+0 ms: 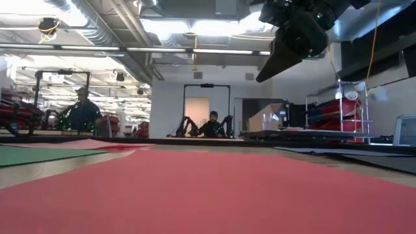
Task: Organize paper
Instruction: Adjust the stacked green papers on the table
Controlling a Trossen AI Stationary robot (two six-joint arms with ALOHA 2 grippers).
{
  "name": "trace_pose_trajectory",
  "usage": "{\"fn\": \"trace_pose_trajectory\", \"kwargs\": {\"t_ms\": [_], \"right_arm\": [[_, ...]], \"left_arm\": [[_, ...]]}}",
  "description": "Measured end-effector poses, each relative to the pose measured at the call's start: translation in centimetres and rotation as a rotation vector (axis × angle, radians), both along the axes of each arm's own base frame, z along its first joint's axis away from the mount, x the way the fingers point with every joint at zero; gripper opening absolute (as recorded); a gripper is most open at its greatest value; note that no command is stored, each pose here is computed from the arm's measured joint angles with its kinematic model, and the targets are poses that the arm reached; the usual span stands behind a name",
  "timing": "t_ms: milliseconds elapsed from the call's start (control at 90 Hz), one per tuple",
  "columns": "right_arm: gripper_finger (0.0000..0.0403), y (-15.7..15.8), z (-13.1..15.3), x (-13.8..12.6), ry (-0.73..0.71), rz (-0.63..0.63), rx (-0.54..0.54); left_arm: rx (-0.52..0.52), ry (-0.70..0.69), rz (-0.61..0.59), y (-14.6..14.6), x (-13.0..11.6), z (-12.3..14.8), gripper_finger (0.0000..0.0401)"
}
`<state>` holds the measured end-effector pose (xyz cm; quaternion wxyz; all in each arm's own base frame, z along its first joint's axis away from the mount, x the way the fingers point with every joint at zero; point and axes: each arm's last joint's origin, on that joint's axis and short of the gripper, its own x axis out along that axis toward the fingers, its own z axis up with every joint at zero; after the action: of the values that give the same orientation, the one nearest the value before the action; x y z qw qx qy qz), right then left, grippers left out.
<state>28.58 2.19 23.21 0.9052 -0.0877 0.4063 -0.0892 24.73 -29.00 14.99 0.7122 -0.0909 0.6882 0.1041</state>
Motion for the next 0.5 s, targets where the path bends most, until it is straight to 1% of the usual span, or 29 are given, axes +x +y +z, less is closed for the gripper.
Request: {"fn": "trace_pose_trajectory", "kwargs": {"t_ms": [178, 344, 433, 500], "right_arm": [[0.0000, 0.0, 0.0, 0.0, -0.001, 0.000, 0.000], [0.0000, 0.0, 0.0, 0.0, -0.001, 0.000, 0.000], [0.0000, 0.0, 0.0, 0.0, -0.001, 0.000, 0.000], [0.0000, 0.0, 0.0, 0.0, -0.001, 0.001, 0.000]], "left_arm": [[-0.016, -0.017, 0.020, -0.3, 0.1, 0.2, 0.0000], [-0.077, -0.089, 0.023, -1.7, 0.7, 2.0, 0.0000], [-0.061, -0.146, 0.041, -2.0, 1.1, 3.0, 0.0000], [-0.022, -0.173, 0.074, -1.7, 1.3, 3.6, 0.0000]]}}
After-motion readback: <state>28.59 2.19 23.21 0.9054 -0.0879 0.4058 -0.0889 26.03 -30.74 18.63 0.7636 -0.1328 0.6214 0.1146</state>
